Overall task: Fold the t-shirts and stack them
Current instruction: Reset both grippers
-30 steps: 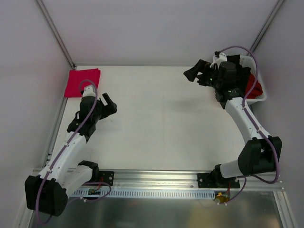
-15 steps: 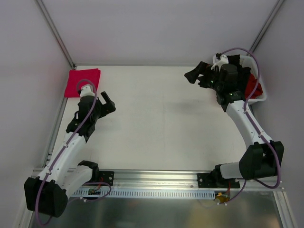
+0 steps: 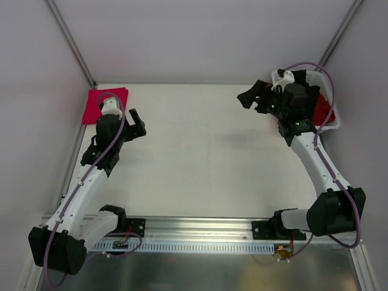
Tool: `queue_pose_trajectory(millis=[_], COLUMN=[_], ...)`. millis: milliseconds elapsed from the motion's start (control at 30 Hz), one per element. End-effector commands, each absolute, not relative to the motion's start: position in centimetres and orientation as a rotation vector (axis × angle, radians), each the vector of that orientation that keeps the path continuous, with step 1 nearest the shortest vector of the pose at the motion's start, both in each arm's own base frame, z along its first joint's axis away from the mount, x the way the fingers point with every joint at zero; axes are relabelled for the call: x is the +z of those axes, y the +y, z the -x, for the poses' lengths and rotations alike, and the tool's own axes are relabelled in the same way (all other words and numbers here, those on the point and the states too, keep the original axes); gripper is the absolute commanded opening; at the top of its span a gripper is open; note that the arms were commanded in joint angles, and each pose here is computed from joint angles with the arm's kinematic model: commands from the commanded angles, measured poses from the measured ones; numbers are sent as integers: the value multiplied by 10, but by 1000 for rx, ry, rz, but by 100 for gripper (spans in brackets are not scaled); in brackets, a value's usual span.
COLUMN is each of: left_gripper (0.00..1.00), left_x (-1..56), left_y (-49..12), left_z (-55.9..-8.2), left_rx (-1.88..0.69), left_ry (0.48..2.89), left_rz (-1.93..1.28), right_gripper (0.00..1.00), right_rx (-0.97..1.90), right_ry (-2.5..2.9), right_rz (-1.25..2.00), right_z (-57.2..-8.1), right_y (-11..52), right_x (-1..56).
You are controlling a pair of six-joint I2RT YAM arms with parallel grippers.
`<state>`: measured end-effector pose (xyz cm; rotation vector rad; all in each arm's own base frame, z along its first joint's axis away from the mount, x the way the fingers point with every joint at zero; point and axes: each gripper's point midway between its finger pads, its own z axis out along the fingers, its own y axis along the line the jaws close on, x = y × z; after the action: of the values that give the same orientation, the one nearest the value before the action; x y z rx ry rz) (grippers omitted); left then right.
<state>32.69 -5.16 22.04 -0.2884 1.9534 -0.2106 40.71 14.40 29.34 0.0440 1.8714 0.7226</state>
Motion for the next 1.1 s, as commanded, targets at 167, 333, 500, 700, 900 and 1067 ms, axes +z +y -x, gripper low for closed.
queue_pose_trajectory(millis=[167, 333, 500, 700, 900, 1067], left_gripper=[99, 99, 99, 99, 99, 99], left_x=[279, 274, 277, 278, 280, 277], left_y=[-44, -45, -46, -49, -51, -50], left_z=[-327, -326, -324, -324, -323, -321], left_rx=[-175, -155, -157, -164, -169, -167], left_ry=[1823, 1883, 1874, 1877, 1873, 1878], left_rz=[211, 188, 169, 134, 115, 114], right_gripper=[99, 99, 99, 99, 99, 99], right_rx=[656, 663, 677, 687, 689, 684], right_ry=[1830, 1829, 1840, 1833, 1832, 1833], right_rz=[2, 36, 31, 34, 34, 38], right_z=[-398, -395, -395, -399, -402, -402], right_y=[137, 139, 141, 143, 144, 143], right_x=[315, 315, 312, 313, 313, 312])
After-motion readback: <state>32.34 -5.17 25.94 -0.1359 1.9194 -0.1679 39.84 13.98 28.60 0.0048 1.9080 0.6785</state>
